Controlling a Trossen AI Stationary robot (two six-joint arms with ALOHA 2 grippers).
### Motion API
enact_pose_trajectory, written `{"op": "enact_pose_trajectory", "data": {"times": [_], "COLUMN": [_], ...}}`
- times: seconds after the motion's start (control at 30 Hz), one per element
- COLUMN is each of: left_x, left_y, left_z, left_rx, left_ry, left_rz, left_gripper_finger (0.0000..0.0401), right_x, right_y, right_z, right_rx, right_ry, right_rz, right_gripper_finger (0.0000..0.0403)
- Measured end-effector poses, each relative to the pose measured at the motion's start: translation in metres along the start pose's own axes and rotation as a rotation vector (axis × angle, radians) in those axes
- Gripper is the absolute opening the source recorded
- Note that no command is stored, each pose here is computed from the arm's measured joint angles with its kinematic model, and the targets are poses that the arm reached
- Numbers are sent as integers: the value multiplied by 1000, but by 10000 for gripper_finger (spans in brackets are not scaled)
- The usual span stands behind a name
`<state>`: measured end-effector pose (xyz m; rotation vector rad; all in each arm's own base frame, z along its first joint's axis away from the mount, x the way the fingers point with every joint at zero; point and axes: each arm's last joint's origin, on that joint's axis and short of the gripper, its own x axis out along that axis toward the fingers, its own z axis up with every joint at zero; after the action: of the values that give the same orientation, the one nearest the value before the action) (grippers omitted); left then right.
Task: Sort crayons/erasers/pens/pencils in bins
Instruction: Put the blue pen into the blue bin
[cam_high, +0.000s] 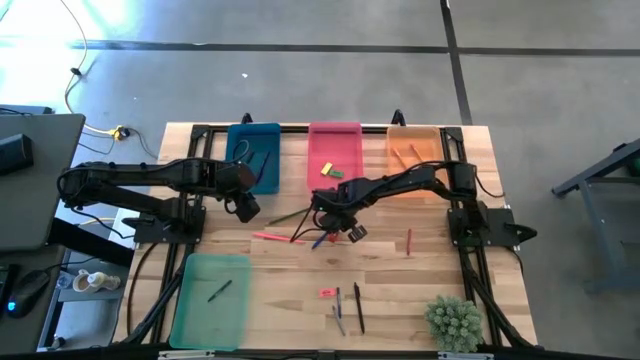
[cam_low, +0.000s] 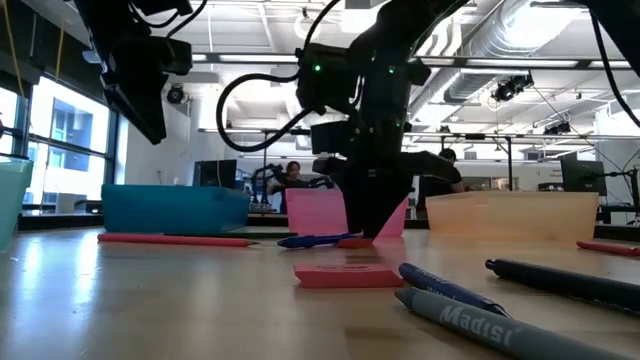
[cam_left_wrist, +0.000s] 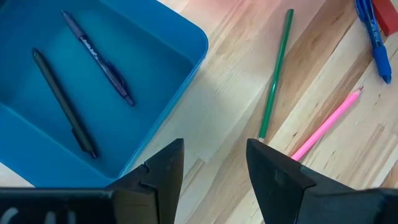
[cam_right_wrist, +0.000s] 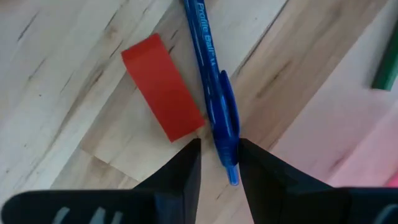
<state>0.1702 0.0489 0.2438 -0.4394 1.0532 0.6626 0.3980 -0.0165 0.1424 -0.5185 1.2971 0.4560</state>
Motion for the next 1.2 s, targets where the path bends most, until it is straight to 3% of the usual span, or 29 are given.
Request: {"op": "enact_pose_trajectory", "data": {"times": [0.2, 0.53, 0.87, 1.2], "left_x": [0, 0, 0, -1], "left_y": [0, 0, -2, 3], "left_z": [0, 0, -2, -12], "left_rx": [0, 1, -23, -32], "left_ry": [0, 10, 64, 165], "left_rz": [0, -18, -96, -44], "left_gripper_finger": [161, 161, 169, 223], "right_x": [3, 3, 4, -3], "right_y": [-2, -4, -4, -4], "right_z": [-3, -7, -7, -8], "right_rx": [16, 27, 51, 79], "right_ry": [-12, 15, 24, 35], "right_rz": [48, 35, 28, 4], "right_gripper_finger": [90, 8, 7, 5]}}
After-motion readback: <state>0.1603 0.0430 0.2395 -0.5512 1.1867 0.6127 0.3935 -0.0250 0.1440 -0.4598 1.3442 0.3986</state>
